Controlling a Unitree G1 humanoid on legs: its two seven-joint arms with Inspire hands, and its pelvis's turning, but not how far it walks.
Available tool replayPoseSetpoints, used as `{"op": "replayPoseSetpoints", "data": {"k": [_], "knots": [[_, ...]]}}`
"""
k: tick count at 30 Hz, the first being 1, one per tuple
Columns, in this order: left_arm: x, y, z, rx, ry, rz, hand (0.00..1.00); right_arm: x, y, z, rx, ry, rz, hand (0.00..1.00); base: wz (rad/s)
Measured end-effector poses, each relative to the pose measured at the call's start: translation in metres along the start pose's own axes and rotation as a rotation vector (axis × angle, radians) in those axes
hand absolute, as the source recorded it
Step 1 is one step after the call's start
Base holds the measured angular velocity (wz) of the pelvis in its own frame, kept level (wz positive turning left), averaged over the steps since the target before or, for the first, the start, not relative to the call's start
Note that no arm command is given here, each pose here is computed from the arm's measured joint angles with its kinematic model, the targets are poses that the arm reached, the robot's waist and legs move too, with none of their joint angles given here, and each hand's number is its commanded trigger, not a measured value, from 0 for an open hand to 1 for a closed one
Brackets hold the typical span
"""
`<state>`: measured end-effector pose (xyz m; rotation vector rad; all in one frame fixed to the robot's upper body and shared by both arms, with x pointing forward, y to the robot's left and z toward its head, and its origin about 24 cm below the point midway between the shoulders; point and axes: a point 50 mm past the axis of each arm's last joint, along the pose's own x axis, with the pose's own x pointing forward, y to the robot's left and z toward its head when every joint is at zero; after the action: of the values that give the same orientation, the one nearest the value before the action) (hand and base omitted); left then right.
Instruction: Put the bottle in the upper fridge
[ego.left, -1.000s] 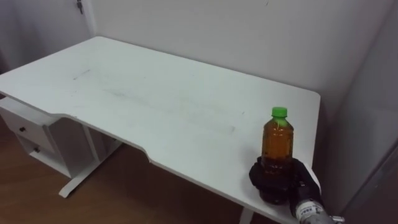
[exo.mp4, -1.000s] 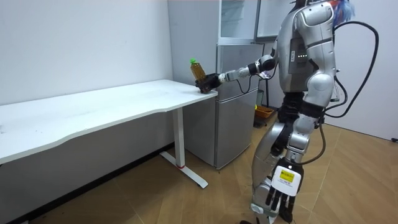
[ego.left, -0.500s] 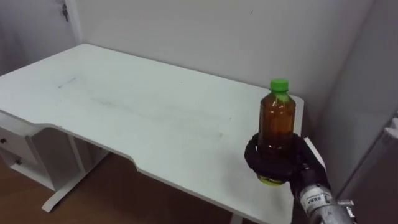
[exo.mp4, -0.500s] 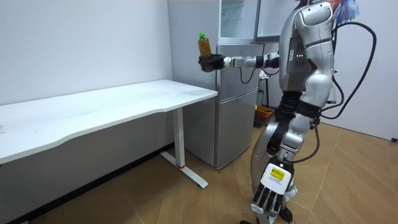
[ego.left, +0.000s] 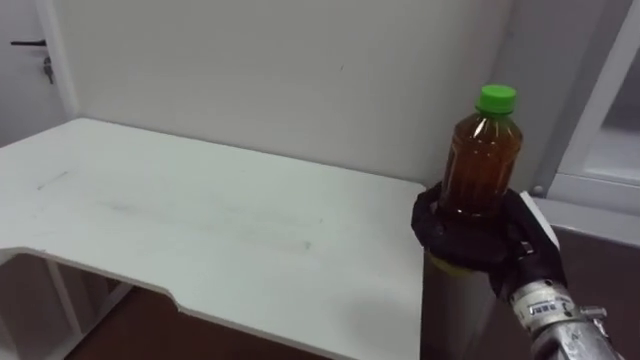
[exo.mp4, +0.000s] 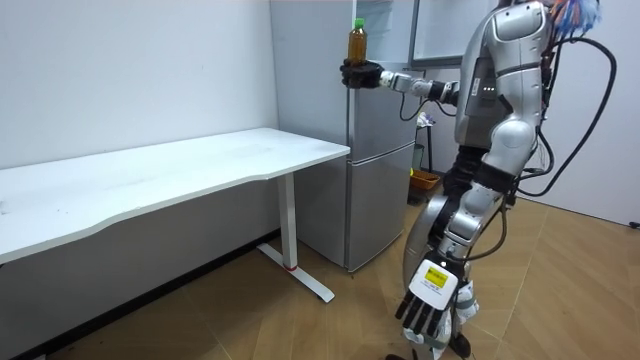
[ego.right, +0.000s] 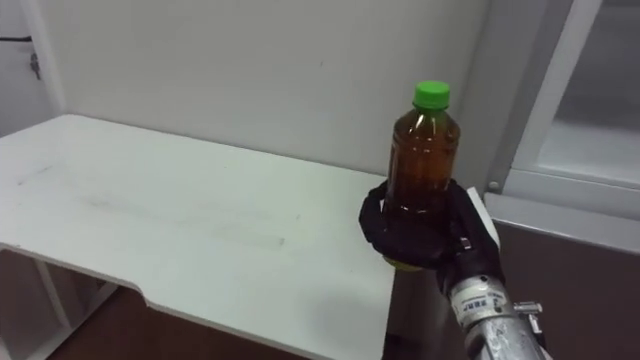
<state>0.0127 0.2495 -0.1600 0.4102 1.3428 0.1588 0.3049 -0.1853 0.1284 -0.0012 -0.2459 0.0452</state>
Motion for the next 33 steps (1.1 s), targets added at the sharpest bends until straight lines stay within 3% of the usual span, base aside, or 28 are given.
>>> {"op": "replayPoseSetpoints", "data": {"k": [7, 12, 17, 33], "knots": [[0.0, 0.004, -0.006, -0.037, 0.021, 0.012, 0.0, 0.0, 0.001, 0.016, 0.001, -0.068, 0.006, 1.0, -0.07], [-0.001, 0.009, -0.011, -0.084, 0.037, 0.036, 0.0, 0.0, -0.041, 0.043, -0.071, -0.153, -0.135, 1.0, -0.01], [-0.003, 0.01, -0.02, -0.087, 0.061, 0.044, 0.0, -0.002, -0.064, 0.057, -0.082, -0.196, -0.227, 1.0, -0.19], [-0.004, 0.018, -0.028, -0.127, 0.071, 0.073, 0.0, -0.007, -0.085, 0.068, -0.015, -0.23, -0.341, 1.0, -0.1]]}}
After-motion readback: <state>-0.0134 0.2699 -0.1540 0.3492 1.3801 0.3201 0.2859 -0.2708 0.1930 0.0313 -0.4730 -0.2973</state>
